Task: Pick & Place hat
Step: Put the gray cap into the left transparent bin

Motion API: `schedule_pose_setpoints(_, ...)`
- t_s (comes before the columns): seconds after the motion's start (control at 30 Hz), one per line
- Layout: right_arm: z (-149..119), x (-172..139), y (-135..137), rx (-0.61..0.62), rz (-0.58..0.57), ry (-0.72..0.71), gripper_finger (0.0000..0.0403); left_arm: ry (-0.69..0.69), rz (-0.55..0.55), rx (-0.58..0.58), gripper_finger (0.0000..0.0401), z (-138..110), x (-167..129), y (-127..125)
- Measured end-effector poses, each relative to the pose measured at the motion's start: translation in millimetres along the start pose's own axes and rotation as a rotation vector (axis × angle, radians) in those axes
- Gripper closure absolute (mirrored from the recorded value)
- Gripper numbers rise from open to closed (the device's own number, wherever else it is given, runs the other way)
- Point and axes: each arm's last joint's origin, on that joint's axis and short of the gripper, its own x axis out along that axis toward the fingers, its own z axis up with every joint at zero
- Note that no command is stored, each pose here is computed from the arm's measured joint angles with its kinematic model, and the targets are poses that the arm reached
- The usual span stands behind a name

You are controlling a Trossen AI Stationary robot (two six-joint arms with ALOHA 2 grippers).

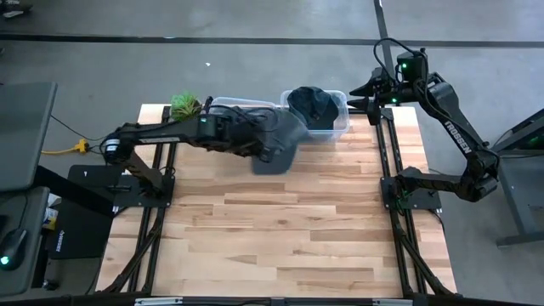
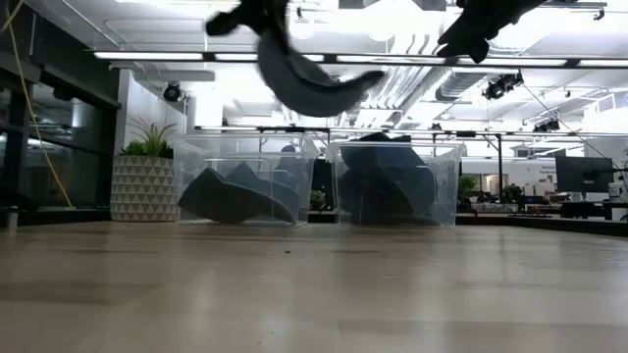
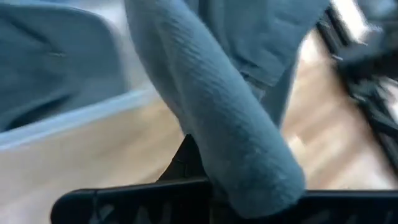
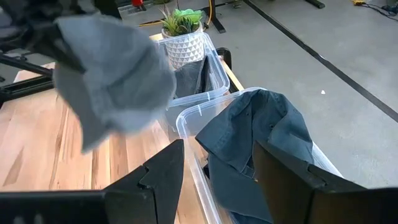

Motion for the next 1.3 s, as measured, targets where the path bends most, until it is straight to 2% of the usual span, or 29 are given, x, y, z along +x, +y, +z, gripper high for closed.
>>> schedule_pose_setpoints(0.2,1,0,0,-0.001,-0.002,-0.004,0.0217,-0.152,0.124,-0.05,0.0401,4,-25,18)
schedule_pose_setpoints(0.4,1,0,0,-0.001,0.0,-0.006,0.0217,-0.277,0.168,-0.117,0.0401,7,-31,27)
schedule_pose_setpoints(0.57,1,0,0,-0.001,0.0,-0.006,0.0217,-0.365,0.226,-0.204,0.0401,5,-22,43)
schedule_pose_setpoints(0.73,1,0,0,-0.001,0.0,-0.006,0.0217,-0.462,0.233,-0.339,0.0401,2,-4,63)
schedule_pose_setpoints(0.8,1,0,0,-0.001,0.001,-0.006,0.0217,-0.502,0.195,-0.411,0.0401,1,6,66)
schedule_pose_setpoints(0.9,1,0,0,-0.001,0.001,-0.006,0.0217,-0.523,0.224,-0.482,0.0401,-8,18,80)
schedule_pose_setpoints(0.97,1,0,0,-0.001,0.001,-0.006,0.0217,-0.589,0.196,-0.576,0.0401,-9,25,82)
schedule_pose_setpoints(1.03,1,0,0,-0.001,0.001,-0.006,0.0217,-0.63,0.23,-0.619,0.0401,-16,33,88)
schedule_pose_setpoints(1.13,1,0,0,0.0,0.0,-0.005,0.0217,-0.696,0.224,-0.701,0.0401,-18,36,92)
schedule_pose_setpoints(1.3,1,0,0,0.0,0.0,-0.005,0.0217,-0.801,0.221,-0.734,0.0401,-16,36,92)
